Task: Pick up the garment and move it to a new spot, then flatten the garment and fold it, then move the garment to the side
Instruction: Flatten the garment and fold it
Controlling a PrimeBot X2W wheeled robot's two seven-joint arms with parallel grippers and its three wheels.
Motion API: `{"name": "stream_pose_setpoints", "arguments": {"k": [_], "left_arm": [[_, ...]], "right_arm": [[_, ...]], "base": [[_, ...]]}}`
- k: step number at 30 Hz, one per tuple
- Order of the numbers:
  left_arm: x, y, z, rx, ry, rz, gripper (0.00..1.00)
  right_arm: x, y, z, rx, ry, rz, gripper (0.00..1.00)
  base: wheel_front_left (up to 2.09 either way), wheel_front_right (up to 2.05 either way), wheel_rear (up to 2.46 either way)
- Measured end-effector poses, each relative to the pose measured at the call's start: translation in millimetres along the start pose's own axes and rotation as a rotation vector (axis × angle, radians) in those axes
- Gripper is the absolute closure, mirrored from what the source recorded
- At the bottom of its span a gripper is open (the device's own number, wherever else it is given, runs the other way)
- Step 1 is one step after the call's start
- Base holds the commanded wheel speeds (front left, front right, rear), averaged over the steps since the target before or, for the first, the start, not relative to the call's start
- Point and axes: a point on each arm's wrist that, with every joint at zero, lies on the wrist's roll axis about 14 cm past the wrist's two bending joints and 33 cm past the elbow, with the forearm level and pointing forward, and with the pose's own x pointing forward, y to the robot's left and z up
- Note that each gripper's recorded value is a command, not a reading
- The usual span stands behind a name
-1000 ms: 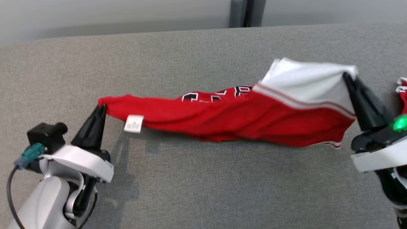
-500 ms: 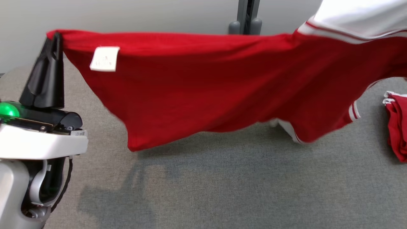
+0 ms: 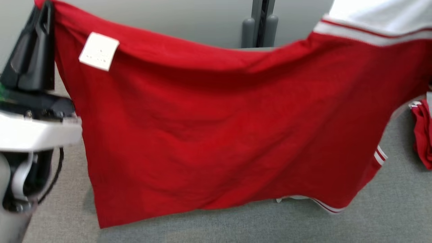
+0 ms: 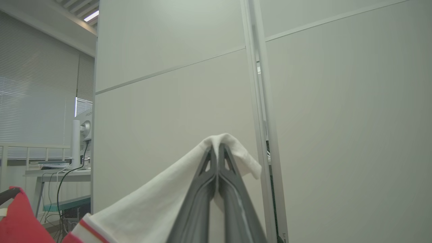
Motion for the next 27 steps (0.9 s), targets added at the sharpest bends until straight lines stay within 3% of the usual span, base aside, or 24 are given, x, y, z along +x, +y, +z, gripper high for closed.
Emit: {"name": "stream_pose_setpoints", "arguments": {"k": [9, 18, 27], "left_arm": [[86, 31, -45, -0.01, 0.06, 0.008, 1.0], [164, 69, -75, 0.005, 0.106, 0.08, 1.0], [176, 79, -136, -0.023, 0.294, 0.114, 1.0]], "right_arm": [[74, -25, -64, 0.001, 0.083, 0.02, 1.0], [158, -40, -85, 0.001, 0.046, -0.014, 1.0], [161, -47, -144, -0.01, 0.229, -0.075, 1.0]], "base": [[0.0, 0.0, 0.0], [0.0, 0.0, 0.0], [0.0, 0.0, 0.0]]}}
